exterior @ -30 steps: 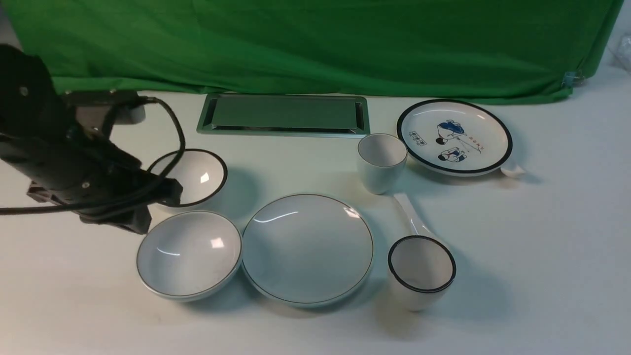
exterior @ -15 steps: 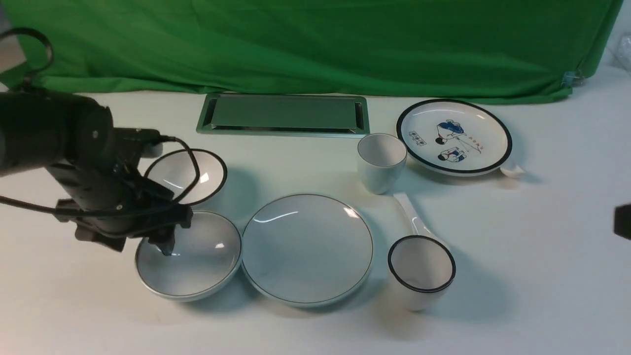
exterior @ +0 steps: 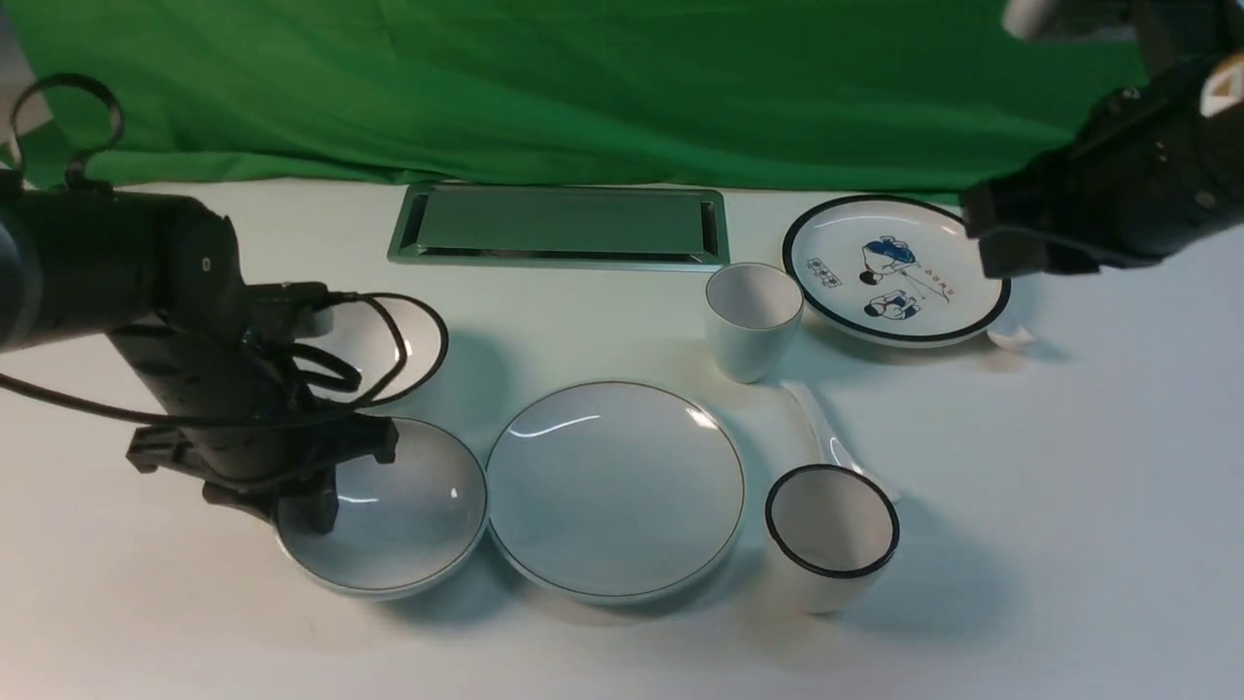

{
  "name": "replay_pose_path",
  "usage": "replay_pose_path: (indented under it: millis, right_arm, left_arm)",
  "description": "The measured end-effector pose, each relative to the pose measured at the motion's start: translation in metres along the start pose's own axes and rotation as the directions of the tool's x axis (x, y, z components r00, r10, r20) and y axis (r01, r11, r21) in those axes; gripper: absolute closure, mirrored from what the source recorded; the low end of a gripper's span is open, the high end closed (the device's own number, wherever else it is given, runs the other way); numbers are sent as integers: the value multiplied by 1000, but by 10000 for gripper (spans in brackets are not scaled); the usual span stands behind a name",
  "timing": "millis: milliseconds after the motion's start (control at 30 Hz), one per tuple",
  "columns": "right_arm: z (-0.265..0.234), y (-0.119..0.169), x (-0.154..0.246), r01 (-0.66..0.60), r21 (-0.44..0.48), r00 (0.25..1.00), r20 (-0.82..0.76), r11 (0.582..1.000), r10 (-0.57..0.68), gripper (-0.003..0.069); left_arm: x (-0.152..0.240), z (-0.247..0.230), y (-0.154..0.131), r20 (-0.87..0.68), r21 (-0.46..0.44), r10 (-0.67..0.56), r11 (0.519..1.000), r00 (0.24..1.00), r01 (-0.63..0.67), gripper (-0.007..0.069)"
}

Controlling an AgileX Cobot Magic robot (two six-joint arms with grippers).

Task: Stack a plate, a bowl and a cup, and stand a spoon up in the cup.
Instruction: Use the left arm to grab a blue rice bowl, then use the left arm to put the blue rice bowl into the blue large plate in the middle

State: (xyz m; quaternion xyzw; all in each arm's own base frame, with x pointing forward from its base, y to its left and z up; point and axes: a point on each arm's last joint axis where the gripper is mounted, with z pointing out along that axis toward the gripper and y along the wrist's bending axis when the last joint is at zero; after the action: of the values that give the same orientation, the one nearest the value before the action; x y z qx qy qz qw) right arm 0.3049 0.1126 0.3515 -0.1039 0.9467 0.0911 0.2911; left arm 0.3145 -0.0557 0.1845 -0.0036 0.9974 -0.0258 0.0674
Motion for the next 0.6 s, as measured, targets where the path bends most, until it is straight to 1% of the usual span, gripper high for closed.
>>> replay_pose_path:
  millis: [67, 100, 133, 200, 300, 333, 400, 500, 600]
  right_arm:
    - [12, 1, -9, 0, 2, 1000, -8, 1000, 0, 350]
    - [17, 1, -15, -2, 2, 1000, -8, 1000, 2, 313]
    - [30, 2, -21, -3, 2, 1000, -12, 1000, 3, 260]
    - [47, 2, -31, -6, -1, 1000, -6, 1000, 6, 219]
    - [80, 4, -42, -14, -14, 1000, -19, 1000, 14, 198]
    - [81, 4, -43, -15, -18, 1000, -17, 1000, 15, 197]
    - [99, 4, -44, -15, -20, 999, -39, 1000, 14, 194]
    - [137, 4, -44, -24, -21, 996, -82, 999, 22, 193]
    - [156, 4, -44, -40, -32, 995, -87, 999, 37, 193]
  left_arm:
    - [5, -17, 0, 21, 10, -1, 1000, 1000, 1, 566]
    - [8, -25, 0, 36, 15, 6, 1000, 999, -6, 576]
    - [12, -41, -2, 74, 41, 2, 999, 997, -5, 578]
    - [14, -59, -6, 145, 93, -15, 996, 989, 2, 578]
    - [13, -78, -19, 229, 182, -45, 983, 972, 3, 578]
    - [13, -79, -20, 234, 183, -42, 983, 971, -2, 578]
    - [9, -81, -31, 260, 210, -33, 977, 965, -24, 578]
    - [-4, -68, -59, 285, 239, 3, 968, 959, -74, 578]
    - [-15, -46, -78, 271, 259, 13, 962, 963, -85, 578]
